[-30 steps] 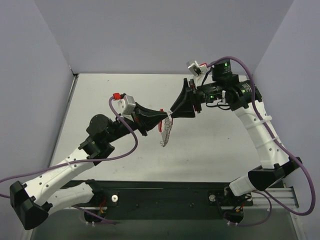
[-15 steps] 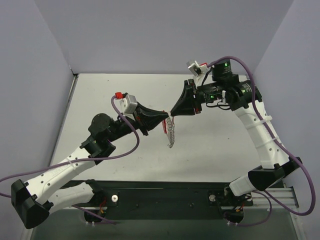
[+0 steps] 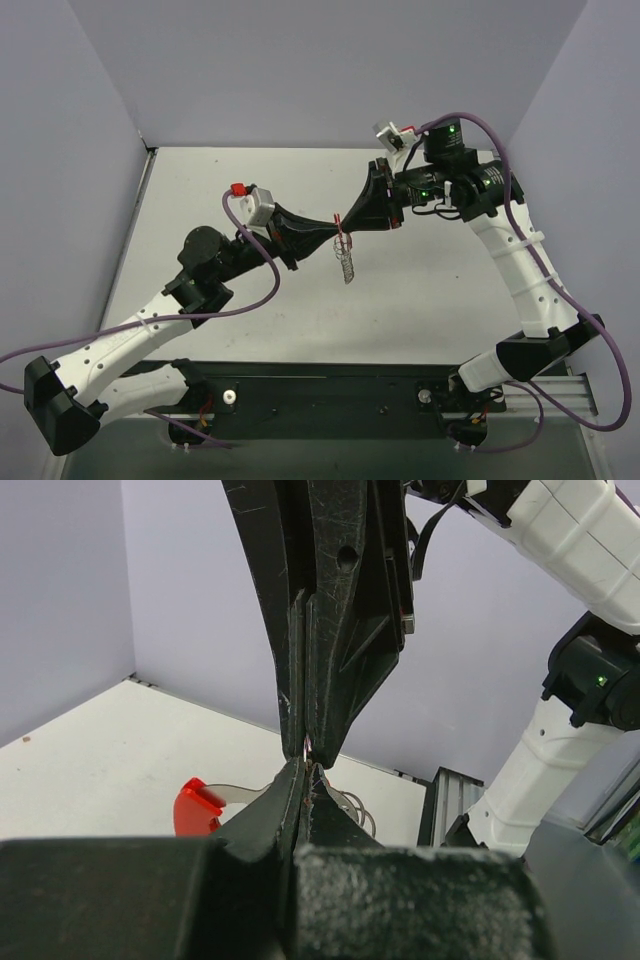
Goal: Put the keys on the keyring
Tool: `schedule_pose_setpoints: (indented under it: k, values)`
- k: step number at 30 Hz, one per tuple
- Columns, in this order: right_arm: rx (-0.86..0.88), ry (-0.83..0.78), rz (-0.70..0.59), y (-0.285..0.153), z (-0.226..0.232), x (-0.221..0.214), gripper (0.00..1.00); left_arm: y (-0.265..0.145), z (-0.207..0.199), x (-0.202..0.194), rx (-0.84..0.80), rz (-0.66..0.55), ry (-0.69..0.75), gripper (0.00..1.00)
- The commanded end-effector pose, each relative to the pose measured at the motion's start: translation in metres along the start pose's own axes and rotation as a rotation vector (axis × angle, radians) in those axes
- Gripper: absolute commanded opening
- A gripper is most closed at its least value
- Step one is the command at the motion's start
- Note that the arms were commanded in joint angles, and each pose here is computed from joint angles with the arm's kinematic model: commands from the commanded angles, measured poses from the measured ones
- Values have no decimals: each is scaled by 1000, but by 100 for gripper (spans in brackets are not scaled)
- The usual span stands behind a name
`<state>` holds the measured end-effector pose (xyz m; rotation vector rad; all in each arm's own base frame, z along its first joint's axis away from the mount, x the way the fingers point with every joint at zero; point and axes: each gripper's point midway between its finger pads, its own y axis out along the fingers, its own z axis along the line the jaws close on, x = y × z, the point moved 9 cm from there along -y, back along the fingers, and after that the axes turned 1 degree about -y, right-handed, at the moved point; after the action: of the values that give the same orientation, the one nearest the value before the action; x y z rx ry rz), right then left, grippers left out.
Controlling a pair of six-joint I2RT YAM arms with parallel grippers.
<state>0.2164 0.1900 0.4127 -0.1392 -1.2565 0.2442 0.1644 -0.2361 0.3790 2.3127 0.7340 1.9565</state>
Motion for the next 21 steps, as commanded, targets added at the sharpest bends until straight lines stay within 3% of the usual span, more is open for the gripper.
schedule_pose_setpoints:
  k: [1, 11, 14, 18, 21]
  values:
    - [53, -57, -27, -2, 15, 8, 0, 2, -9, 22, -54, -87, 41, 0]
    - [-26, -55, -6, -4, 11, 5, 0, -1, -8, 25, -12, -24, 46, 3]
    - [-45, -50, 12, -5, 10, 2, 0, -4, -11, 27, -12, 10, 55, 16]
    - [-50, -52, 32, -6, 11, -3, 0, -12, -12, 27, 8, 76, 63, 43]
    - [-58, -54, 49, -6, 9, -6, 0, -19, -15, 31, 24, 117, 84, 49]
